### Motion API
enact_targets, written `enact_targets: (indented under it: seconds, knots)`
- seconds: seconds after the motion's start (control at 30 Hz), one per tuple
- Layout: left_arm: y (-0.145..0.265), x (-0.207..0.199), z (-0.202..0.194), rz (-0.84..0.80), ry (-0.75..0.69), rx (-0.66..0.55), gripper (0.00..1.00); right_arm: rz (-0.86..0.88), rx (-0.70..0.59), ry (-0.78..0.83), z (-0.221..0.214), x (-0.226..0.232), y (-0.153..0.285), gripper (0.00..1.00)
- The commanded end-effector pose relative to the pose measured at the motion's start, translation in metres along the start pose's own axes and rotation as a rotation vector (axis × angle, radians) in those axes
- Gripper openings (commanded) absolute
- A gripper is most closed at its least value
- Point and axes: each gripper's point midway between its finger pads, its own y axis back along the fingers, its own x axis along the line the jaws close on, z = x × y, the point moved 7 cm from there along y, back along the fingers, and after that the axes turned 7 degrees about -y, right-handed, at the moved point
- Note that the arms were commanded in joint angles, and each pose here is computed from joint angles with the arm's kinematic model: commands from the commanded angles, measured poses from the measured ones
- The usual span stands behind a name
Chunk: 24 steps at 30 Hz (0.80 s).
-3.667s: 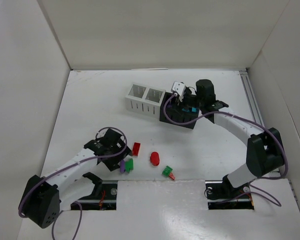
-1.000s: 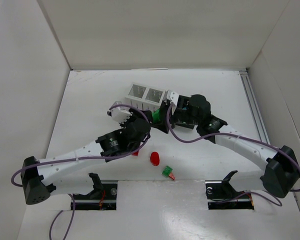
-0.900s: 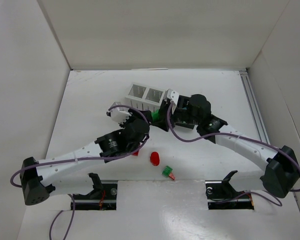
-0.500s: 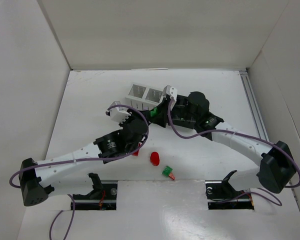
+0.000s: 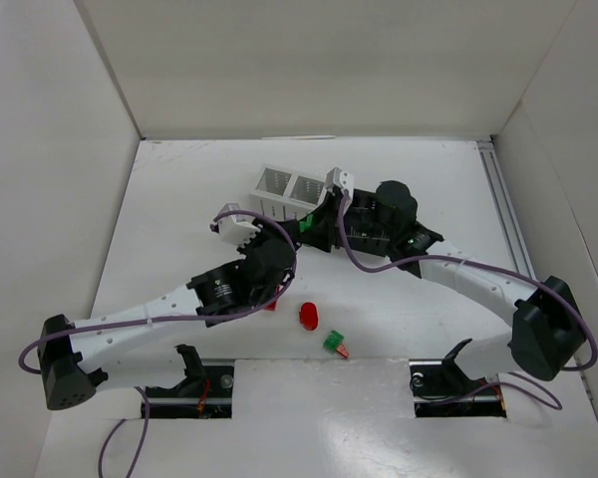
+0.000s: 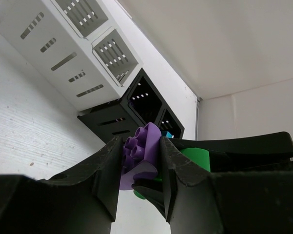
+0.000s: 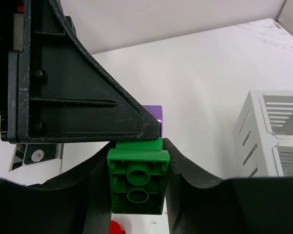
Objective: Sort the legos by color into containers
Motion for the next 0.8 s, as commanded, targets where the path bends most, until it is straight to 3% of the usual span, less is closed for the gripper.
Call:
enact_targets:
  seconds: [0.0, 0.3, 0.5, 0.63, 0.67, 0.73, 0.77]
  knots:
    - [0.000, 0.008, 0.005, 0.048, 0.020, -0.049, 0.00, 0.117, -0.070, 0.094, 0.020, 0.013, 0.008, 0.21]
    - [-0.004, 0.056, 0.007, 0.183, -0.033, -0.058, 0.00, 0.045, -0.097, 0.181, 0.036, 0.004, 0.063, 0.16]
    - [-0.007, 0.056, 0.008, 0.160, -0.072, -0.069, 0.00, -0.025, -0.043, 0.202, 0.029, -0.009, 0.092, 0.16]
    - [-0.022, 0.029, 0.014, 0.069, -0.212, -0.054, 0.00, -0.159, 0.014, 0.213, 0.014, -0.022, 0.119, 0.16]
    - [-0.026, 0.012, 0.014, -0.016, -0.198, -0.021, 0.00, -0.205, 0.029, 0.218, 0.012, -0.026, 0.125, 0.16]
    - [-0.043, 0.001, 0.024, -0.088, -0.306, -0.008, 0.00, -0.267, 0.097, 0.206, -0.003, -0.031, 0.138, 0.16]
    - [-0.052, -0.012, 0.013, -0.186, -0.334, 0.068, 0.00, -0.329, 0.119, 0.208, -0.005, -0.035, 0.146, 0.16]
